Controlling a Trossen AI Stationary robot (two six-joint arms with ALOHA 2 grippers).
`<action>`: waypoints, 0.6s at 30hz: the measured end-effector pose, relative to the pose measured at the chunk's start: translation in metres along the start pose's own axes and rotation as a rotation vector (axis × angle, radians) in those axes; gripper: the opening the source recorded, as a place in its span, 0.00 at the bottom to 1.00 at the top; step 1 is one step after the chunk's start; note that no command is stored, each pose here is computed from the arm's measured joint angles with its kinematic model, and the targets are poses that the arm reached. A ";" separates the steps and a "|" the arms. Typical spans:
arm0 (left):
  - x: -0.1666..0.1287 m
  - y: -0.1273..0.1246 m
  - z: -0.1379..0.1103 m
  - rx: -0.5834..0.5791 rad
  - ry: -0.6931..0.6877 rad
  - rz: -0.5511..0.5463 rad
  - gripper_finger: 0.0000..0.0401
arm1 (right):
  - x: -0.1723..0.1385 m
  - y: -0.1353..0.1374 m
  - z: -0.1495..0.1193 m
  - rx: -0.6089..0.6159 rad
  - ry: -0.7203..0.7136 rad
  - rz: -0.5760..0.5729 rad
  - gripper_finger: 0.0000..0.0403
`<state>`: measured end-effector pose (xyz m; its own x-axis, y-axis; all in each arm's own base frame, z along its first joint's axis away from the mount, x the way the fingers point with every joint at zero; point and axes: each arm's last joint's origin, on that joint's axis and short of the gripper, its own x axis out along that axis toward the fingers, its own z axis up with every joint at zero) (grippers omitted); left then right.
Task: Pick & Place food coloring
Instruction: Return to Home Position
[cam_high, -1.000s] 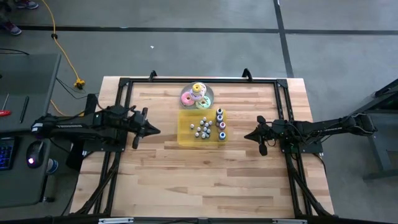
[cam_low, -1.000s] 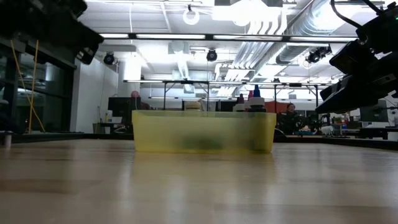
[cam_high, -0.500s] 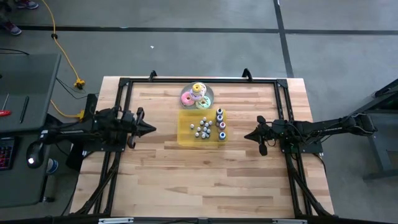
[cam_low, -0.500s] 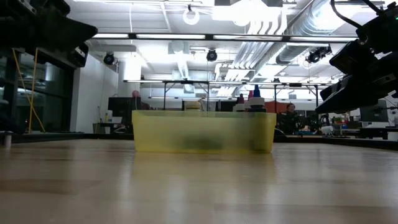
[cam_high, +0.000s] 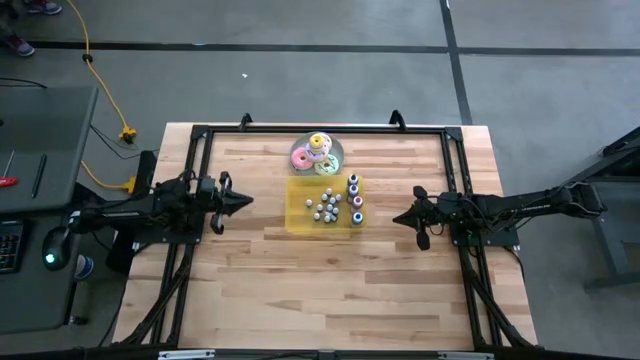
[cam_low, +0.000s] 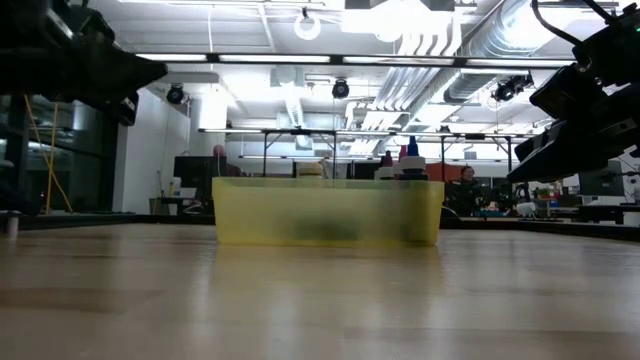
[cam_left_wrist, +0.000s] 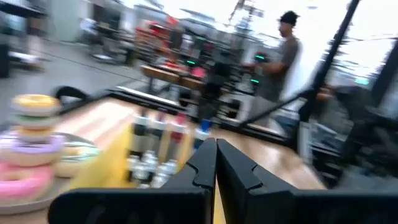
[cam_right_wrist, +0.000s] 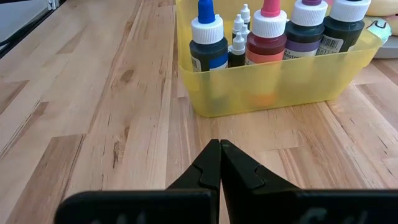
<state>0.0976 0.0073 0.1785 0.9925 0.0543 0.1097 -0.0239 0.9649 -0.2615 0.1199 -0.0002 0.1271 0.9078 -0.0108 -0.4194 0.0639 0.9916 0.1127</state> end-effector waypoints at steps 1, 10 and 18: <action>0.000 0.001 0.000 0.007 -0.009 0.031 0.02 | 0.000 0.000 0.000 0.000 0.000 0.000 0.00; -0.002 0.004 -0.008 0.059 0.064 0.083 0.02 | 0.000 0.000 0.000 0.000 0.000 0.000 0.00; -0.001 0.003 -0.010 0.061 0.096 0.040 0.02 | 0.000 0.000 0.000 0.000 0.000 0.000 0.00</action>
<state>0.0979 0.0079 0.1677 0.9974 0.0711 0.0071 -0.0681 0.9764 -0.2049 0.1199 -0.0003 0.1271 0.9079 -0.0111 -0.4190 0.0642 0.9915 0.1128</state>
